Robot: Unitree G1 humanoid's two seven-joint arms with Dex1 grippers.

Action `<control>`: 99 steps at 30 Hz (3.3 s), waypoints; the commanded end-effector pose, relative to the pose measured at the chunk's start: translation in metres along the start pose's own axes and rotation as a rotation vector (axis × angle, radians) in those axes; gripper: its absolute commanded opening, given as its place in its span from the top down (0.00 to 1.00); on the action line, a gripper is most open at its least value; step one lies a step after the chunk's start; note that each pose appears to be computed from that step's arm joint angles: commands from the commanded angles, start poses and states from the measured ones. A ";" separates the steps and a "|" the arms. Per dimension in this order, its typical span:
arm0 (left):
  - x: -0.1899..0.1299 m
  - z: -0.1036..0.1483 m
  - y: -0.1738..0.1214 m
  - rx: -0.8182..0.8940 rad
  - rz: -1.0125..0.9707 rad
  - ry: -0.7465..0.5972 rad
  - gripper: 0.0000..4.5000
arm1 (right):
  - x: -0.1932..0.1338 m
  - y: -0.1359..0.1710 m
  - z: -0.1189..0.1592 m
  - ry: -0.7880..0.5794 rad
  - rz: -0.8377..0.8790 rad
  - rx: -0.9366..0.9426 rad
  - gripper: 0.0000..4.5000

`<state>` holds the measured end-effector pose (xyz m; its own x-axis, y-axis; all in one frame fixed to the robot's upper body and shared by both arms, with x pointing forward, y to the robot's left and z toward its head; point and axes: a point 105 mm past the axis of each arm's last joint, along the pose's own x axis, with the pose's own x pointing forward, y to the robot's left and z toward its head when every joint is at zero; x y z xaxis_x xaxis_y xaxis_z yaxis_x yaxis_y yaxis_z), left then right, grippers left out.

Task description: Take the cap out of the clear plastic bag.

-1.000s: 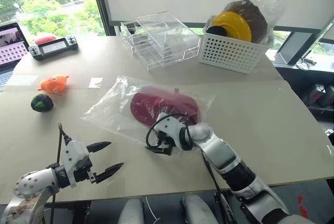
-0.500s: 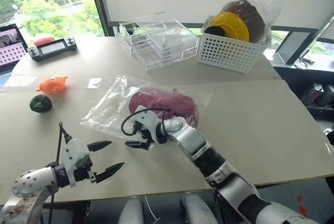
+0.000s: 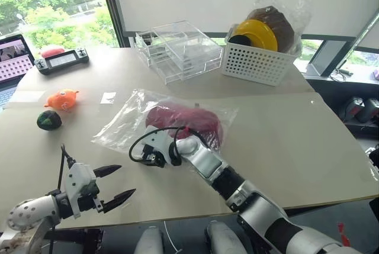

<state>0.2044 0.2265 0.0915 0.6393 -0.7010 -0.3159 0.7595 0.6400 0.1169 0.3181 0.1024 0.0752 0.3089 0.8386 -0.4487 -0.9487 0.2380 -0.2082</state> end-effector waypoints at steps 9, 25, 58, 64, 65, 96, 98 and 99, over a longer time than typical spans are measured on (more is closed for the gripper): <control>0.006 0.009 0.000 0.038 -0.006 -0.034 0.00 | 0.014 0.022 -0.036 0.134 0.058 0.091 1.00; 0.007 -0.001 0.001 0.032 -0.022 -0.028 0.00 | -0.109 0.020 -0.043 -0.104 0.308 -0.470 1.00; 0.027 0.005 0.003 0.040 -0.053 -0.039 0.00 | -0.179 0.005 -0.110 0.103 0.688 -1.268 1.00; 0.022 -0.003 0.003 0.031 -0.047 -0.034 0.00 | -0.178 -0.020 -0.100 0.183 0.519 -1.049 1.00; 0.021 -0.004 0.003 0.030 -0.046 -0.034 0.00 | -0.180 -0.021 -0.098 0.196 0.510 -1.023 1.00; 0.048 0.004 0.017 0.070 -0.086 -0.068 0.00 | -0.194 -0.013 0.056 -0.165 0.039 -0.461 0.02; 0.050 0.007 0.019 0.071 -0.079 -0.074 0.00 | -0.179 -0.013 0.060 -0.197 -0.026 -0.365 0.02; 0.050 0.008 0.019 0.072 -0.080 -0.075 0.00 | -0.175 -0.014 0.060 -0.196 -0.050 -0.339 0.02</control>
<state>0.2501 0.2027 0.0803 0.5801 -0.7707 -0.2636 0.8139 0.5614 0.1497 0.2680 -0.0187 0.2038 0.2193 0.9330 -0.2854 -0.8604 0.0471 -0.5074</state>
